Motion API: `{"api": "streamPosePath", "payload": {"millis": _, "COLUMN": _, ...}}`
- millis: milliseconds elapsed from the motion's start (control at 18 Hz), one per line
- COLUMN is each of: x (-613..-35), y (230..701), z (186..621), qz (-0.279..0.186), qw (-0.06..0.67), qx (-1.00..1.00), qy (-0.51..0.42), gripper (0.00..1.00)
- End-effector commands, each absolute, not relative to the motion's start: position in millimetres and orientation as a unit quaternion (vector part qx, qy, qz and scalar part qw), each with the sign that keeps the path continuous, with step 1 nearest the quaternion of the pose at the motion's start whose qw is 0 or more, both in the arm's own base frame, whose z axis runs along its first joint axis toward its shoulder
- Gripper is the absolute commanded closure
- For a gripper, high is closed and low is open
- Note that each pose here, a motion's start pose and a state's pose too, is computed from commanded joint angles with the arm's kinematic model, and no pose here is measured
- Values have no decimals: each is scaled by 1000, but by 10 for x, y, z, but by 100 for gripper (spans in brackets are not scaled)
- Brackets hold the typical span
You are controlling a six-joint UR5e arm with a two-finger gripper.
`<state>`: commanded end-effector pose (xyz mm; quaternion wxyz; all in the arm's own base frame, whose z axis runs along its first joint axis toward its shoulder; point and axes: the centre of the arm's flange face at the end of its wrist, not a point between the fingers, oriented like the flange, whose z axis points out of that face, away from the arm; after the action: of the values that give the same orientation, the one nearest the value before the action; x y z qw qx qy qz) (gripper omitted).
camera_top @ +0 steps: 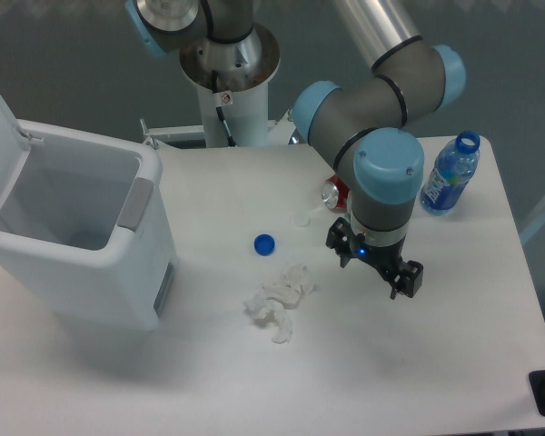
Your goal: Pick up the paper ball
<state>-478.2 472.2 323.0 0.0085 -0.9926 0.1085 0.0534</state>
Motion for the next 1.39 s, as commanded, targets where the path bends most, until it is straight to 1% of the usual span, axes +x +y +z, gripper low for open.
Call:
{"api": "streamPosePath", "payload": {"millis": 278, "x": -4729, "y": 4837, "z": 3169, "qz": 54, "qw": 26, "qx": -996, "qy": 66, "gripper": 0}}
{"api": "streamPosePath", "payload": {"millis": 389, "x": -4685, "y": 4989, "z": 3075, "qz": 56, "qw": 53, "qx": -996, "qy": 51, "gripper": 0}}
{"api": "streamPosePath", "payload": {"millis": 444, "x": -4664, "y": 5044, "z": 3047, "qz": 50, "qw": 70, "qx": -995, "qy": 49, "gripper": 0}}
{"api": "streamPosePath", "payload": {"millis": 556, "x": -4650, "y": 5089, "z": 2990, "qz": 46, "qw": 83, "qx": -994, "qy": 49, "gripper": 0}}
{"api": "streamPosePath", "payload": {"millis": 722, "x": -4543, "y": 5181, "z": 2826, "qz": 35, "qw": 79, "qx": -995, "qy": 57, "gripper": 0}}
{"api": "streamPosePath", "payload": {"millis": 778, "x": -4512, "y": 5234, "z": 2724, "qz": 26, "qw": 78, "qx": -995, "qy": 61, "gripper": 0}}
{"api": "streamPosePath", "payload": {"millis": 1000, "x": -4420, "y": 5345, "z": 2550, "qz": 3, "qw": 88, "qx": -994, "qy": 69, "gripper": 0}}
{"api": "streamPosePath", "payload": {"millis": 1222, "x": -4316, "y": 5367, "z": 2492, "qz": -4, "qw": 83, "qx": -994, "qy": 73, "gripper": 0}}
{"api": "streamPosePath", "payload": {"millis": 1389, "x": -4048, "y": 5366, "z": 2409, "qz": -17, "qw": 73, "qx": -994, "qy": 80, "gripper": 0}}
